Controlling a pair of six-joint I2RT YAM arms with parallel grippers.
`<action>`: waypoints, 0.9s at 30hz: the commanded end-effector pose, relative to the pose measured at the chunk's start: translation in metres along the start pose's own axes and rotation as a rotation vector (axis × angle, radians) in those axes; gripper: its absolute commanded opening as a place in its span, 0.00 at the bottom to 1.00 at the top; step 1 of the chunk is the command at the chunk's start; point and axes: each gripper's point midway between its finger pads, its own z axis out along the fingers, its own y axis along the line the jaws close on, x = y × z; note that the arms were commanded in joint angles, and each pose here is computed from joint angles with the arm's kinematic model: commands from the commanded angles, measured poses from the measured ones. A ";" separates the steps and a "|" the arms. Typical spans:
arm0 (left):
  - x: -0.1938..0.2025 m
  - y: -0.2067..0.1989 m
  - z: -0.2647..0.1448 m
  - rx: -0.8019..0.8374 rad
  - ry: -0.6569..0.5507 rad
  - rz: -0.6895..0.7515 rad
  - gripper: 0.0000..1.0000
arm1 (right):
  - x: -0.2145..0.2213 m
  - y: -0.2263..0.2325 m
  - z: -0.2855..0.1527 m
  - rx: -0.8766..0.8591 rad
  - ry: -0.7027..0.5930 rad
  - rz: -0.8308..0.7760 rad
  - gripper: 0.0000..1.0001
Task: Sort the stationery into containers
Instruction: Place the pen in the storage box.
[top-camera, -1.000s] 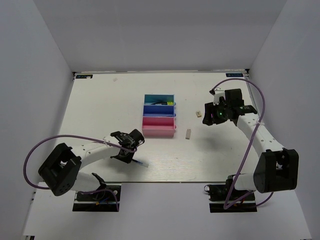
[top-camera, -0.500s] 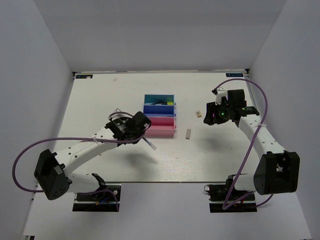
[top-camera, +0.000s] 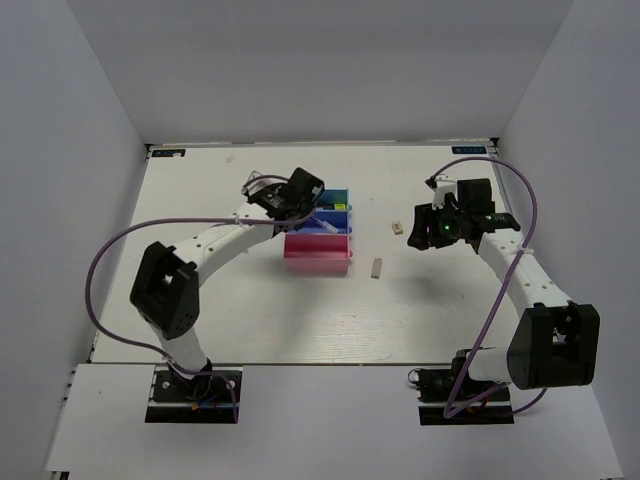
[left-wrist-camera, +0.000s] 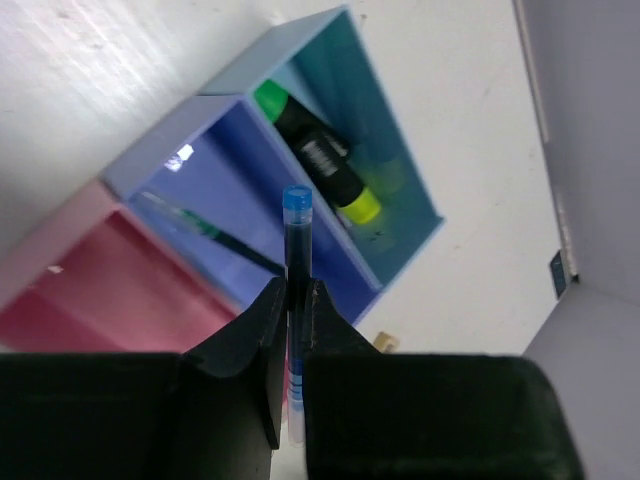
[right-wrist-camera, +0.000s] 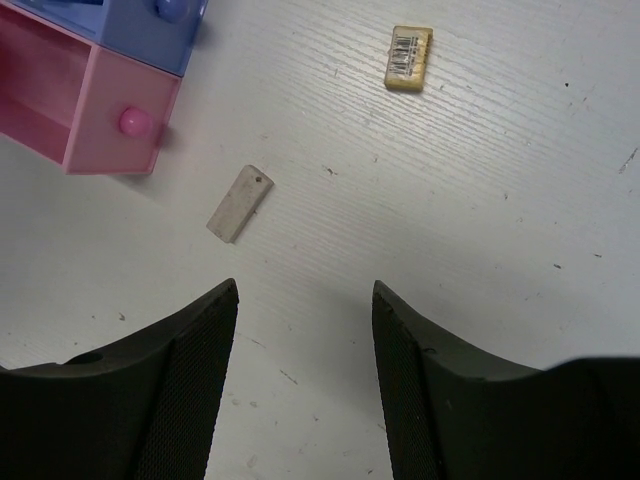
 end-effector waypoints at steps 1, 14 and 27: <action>-0.008 -0.038 0.004 0.053 -0.025 -0.094 0.00 | -0.008 0.004 -0.007 -0.013 -0.052 -0.005 0.60; -0.003 -0.038 0.041 -0.020 -0.081 -0.103 0.00 | -0.007 -0.001 -0.008 -0.019 -0.051 0.019 0.61; -0.006 -0.020 0.050 -0.064 -0.127 -0.056 0.03 | -0.007 -0.005 -0.010 -0.031 -0.052 0.047 0.61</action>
